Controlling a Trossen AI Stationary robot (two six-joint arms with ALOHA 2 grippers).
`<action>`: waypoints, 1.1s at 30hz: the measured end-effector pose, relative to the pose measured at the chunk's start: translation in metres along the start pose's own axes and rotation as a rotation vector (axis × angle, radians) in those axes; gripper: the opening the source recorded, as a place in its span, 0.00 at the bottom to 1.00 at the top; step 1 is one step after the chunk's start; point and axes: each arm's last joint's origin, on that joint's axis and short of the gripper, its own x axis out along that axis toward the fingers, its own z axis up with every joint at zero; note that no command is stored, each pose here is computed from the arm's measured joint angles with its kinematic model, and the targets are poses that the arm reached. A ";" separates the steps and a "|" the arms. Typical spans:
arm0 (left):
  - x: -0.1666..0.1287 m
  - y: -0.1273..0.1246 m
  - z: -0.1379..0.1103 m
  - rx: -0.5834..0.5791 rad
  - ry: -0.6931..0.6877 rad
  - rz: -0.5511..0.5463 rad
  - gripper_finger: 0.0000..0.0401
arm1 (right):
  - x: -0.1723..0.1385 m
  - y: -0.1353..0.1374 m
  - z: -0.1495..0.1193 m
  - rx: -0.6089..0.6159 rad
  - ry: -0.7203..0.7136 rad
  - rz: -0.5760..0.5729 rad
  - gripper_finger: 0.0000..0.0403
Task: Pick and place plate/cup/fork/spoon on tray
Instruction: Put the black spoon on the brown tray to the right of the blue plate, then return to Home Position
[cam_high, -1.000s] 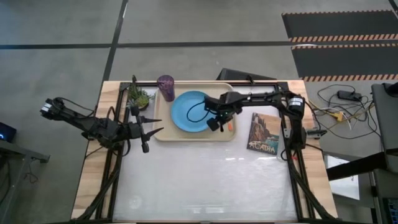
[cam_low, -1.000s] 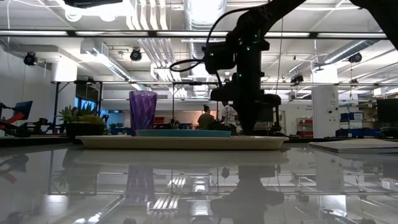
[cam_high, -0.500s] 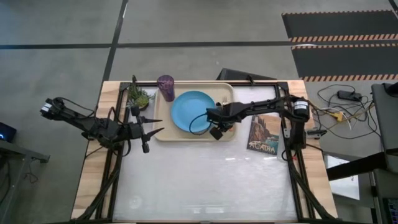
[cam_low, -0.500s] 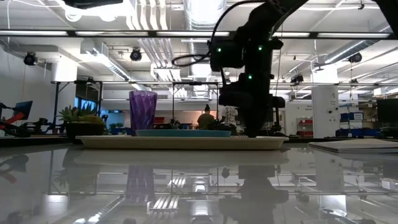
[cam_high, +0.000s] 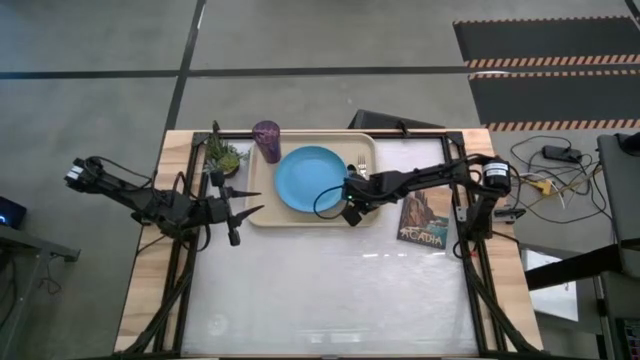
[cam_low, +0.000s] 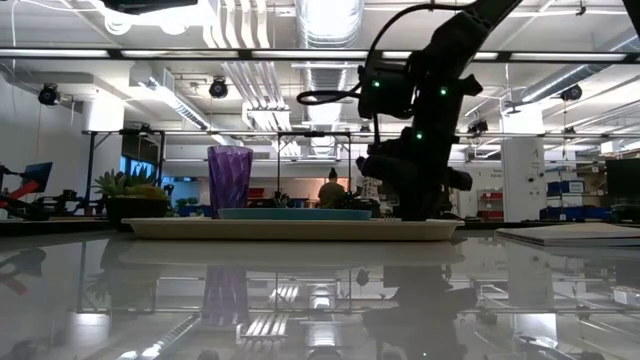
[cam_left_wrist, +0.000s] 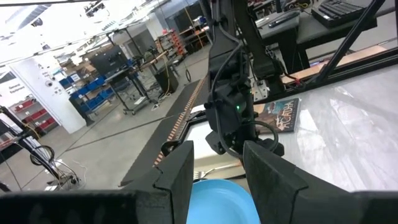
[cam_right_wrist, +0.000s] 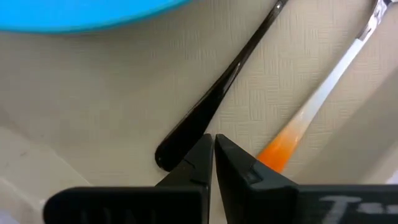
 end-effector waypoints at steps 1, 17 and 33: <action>0.000 0.000 0.000 0.000 0.000 0.000 0.31 | 0.001 0.000 -0.001 0.000 -0.002 0.007 0.02; 0.000 0.000 0.000 0.000 0.000 0.000 0.31 | 0.000 0.006 0.002 0.009 -0.027 0.067 0.02; 0.000 0.000 0.000 0.000 -0.001 0.000 0.31 | -0.015 0.000 0.004 0.030 -0.073 0.020 0.02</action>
